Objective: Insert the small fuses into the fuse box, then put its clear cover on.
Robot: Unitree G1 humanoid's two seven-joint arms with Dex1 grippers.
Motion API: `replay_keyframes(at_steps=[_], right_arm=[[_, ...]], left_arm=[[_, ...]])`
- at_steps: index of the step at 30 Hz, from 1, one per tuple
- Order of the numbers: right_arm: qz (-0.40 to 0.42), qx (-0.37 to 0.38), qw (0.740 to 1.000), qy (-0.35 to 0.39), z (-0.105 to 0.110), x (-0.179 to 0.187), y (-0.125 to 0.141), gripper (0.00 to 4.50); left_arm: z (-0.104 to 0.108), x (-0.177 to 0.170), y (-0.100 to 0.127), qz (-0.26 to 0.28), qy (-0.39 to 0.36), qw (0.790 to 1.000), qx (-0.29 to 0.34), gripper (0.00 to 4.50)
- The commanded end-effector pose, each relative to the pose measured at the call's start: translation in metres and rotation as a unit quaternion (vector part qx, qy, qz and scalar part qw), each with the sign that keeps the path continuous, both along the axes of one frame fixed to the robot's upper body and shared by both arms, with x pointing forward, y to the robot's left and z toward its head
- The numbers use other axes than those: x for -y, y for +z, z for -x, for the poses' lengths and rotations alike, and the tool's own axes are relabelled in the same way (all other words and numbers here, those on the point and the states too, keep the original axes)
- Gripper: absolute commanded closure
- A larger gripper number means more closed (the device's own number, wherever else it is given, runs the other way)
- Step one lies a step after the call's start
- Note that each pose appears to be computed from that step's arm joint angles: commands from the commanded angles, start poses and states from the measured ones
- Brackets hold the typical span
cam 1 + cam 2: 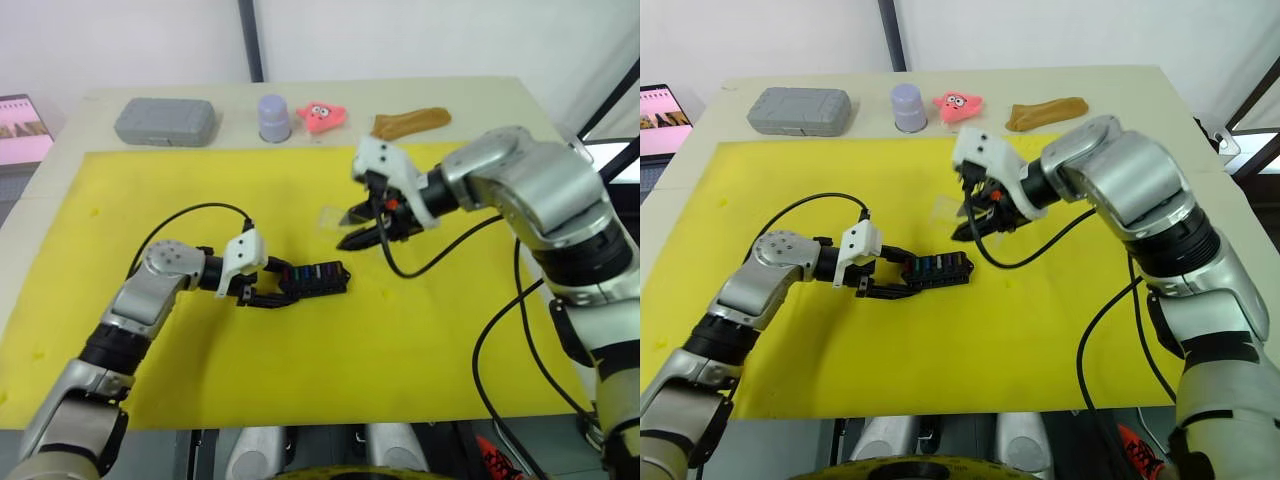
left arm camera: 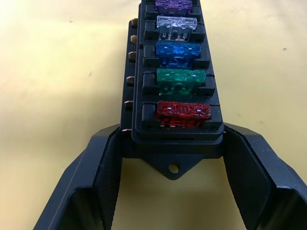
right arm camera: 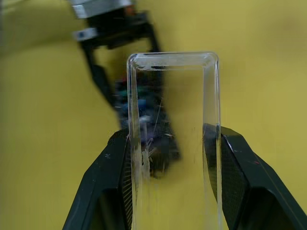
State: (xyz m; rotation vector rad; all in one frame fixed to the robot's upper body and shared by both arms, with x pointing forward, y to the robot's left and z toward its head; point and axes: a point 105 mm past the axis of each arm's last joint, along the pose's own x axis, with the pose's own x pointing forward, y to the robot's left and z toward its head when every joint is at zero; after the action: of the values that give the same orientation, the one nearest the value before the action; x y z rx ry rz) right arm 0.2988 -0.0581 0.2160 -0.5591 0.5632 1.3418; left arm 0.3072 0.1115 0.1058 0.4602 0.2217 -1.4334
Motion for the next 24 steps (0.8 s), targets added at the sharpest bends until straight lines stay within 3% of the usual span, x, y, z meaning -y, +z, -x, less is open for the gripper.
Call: replay_keyframes(at_steps=[1, 13, 24], right_arm=[[0.001, 0.002, 0.999, 0.036, 0.011, -0.015, 0.0, 2.81], [0.093, 0.062, 0.993, 0.047, 0.001, -0.035, -0.031, 2.81], [0.117, 0.076, 0.989, 0.037, -0.005, -0.044, -0.042, 2.81]], left_arm=[[-0.004, 0.003, 0.005, -0.003, -0.018, 1.0, 0.016, 1.95], [-0.009, 0.009, 0.005, -0.016, -0.029, 0.999, 0.01, 1.95], [-0.007, 0.009, 0.004, -0.022, -0.03, 0.999, 0.002, 1.95]])
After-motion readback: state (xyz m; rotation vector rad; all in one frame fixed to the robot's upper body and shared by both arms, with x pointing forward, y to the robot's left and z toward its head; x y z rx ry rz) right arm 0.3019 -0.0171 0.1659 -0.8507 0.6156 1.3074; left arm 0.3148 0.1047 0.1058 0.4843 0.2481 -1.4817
